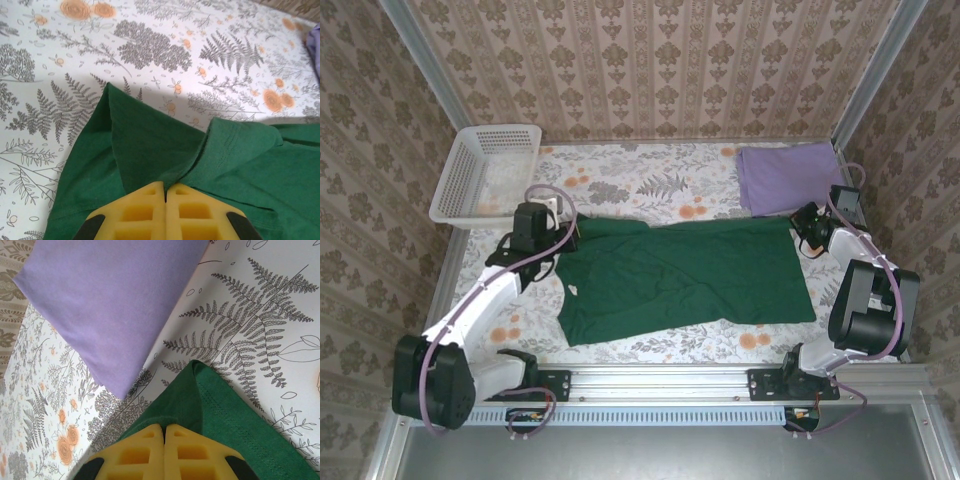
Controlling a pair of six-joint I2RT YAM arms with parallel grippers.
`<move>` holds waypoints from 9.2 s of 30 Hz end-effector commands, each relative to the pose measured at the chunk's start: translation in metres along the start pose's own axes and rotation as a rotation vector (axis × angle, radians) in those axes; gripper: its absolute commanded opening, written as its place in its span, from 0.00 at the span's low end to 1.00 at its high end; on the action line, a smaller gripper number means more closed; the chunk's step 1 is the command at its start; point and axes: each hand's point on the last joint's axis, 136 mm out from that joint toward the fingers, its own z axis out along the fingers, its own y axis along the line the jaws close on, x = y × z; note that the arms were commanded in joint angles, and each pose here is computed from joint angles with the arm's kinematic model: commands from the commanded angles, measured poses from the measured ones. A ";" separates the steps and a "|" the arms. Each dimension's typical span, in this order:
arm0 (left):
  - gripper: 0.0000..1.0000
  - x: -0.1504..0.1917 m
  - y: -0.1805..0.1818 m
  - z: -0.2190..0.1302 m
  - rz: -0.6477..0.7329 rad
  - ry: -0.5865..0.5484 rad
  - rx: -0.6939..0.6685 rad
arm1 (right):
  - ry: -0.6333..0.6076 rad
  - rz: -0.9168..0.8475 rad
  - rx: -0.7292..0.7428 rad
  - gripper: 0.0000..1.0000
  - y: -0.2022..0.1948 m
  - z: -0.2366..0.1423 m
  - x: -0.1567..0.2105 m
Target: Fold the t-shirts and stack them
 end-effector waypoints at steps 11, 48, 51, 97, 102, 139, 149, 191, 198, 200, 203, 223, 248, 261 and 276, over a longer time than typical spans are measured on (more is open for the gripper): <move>0.03 0.016 -0.003 -0.034 -0.030 -0.070 0.031 | -0.010 0.013 0.003 0.00 -0.006 -0.004 0.002; 0.80 0.004 0.033 0.039 -0.236 0.225 -0.107 | 0.001 -0.030 0.016 0.43 0.004 -0.023 0.020; 0.79 0.016 0.033 0.064 -0.247 0.315 -0.079 | 0.120 -0.100 0.048 0.39 0.012 0.006 0.041; 0.51 -0.020 0.070 0.069 -0.178 0.236 -0.315 | 0.021 -0.075 0.053 0.61 0.021 0.020 0.023; 0.44 -0.021 0.010 0.080 -0.060 0.286 -0.168 | 0.092 -0.240 -0.243 0.60 0.096 0.007 0.075; 0.22 0.042 0.023 0.164 -0.278 0.429 -0.009 | 0.785 -0.990 -0.291 0.43 0.233 0.081 0.367; 0.22 0.042 0.024 0.164 -0.280 0.427 -0.015 | 0.818 -1.022 -0.283 0.33 0.230 0.080 0.378; 0.21 0.045 0.029 0.166 -0.291 0.442 -0.044 | 0.814 -1.201 -0.424 0.36 0.167 -0.024 0.376; 0.21 0.045 0.029 0.165 -0.291 0.439 -0.040 | 0.742 -1.074 -0.476 0.51 0.202 -0.016 0.365; 0.21 0.046 0.029 0.165 -0.293 0.442 -0.040 | 0.750 -1.065 -0.458 0.53 0.205 -0.007 0.369; 0.21 0.045 0.029 0.165 -0.295 0.440 -0.039 | 0.730 -1.062 -0.375 0.53 0.206 0.013 0.368; 0.21 0.045 0.030 0.166 -0.301 0.440 -0.034 | 0.883 -1.128 -0.271 0.37 0.199 0.028 0.426; 0.21 0.046 0.031 0.165 -0.305 0.438 -0.032 | 1.068 -1.121 -0.485 0.40 0.172 -0.046 0.435; 0.34 -0.002 0.029 0.131 -0.195 0.327 -0.106 | 0.576 -0.270 -0.360 0.45 0.139 0.014 0.234; 0.32 0.046 -0.037 0.093 -0.169 0.304 -0.123 | 0.040 0.080 0.102 0.45 -0.013 0.001 0.065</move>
